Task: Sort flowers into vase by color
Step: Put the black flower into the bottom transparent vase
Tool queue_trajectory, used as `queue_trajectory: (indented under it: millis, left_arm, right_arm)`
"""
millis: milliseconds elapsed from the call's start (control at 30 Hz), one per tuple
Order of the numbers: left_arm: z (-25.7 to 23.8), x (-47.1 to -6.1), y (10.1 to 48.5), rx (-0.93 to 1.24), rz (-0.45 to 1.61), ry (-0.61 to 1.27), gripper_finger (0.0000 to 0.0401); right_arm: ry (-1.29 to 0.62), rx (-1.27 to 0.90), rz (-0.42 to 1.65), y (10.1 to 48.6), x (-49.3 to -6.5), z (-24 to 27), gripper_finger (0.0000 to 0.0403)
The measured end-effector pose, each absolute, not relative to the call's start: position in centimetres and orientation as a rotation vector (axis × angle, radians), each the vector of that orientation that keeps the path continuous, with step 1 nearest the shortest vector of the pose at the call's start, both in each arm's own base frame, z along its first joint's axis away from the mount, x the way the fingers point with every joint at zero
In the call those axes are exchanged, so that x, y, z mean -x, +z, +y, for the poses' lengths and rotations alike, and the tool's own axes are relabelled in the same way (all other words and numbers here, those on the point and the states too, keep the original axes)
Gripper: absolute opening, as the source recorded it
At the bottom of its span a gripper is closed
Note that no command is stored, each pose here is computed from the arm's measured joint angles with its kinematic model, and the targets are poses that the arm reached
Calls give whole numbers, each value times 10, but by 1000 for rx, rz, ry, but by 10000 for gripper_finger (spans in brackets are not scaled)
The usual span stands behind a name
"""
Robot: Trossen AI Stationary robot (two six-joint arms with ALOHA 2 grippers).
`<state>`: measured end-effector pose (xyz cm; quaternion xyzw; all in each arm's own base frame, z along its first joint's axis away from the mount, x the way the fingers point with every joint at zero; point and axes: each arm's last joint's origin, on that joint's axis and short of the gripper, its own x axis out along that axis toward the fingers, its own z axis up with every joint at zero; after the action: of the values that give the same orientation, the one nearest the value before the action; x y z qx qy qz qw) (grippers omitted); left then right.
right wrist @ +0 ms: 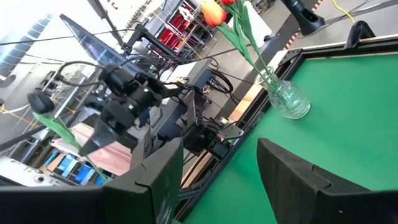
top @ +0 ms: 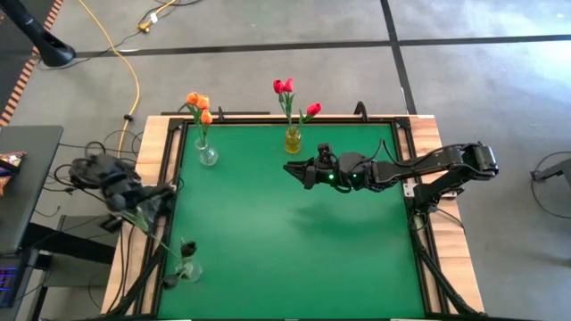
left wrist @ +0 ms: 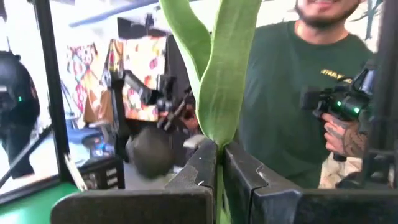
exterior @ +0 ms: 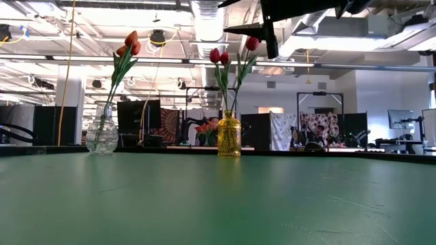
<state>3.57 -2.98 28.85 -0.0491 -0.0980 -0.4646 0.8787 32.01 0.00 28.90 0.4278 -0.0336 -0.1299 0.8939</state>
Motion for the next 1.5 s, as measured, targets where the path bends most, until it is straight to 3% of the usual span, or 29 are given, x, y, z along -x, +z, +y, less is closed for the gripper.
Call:
queue_trajectory:
  millis: [167,1500]
  left_arm:
    - [-26,-24,302,108,-175,-967,0]
    - [-31,-39,280,207,-67,-960,0]
  right_arm:
    - [-270,-887,-70,289,-320,0,230]
    - [-271,-883,-70,289,-320,-1,230]
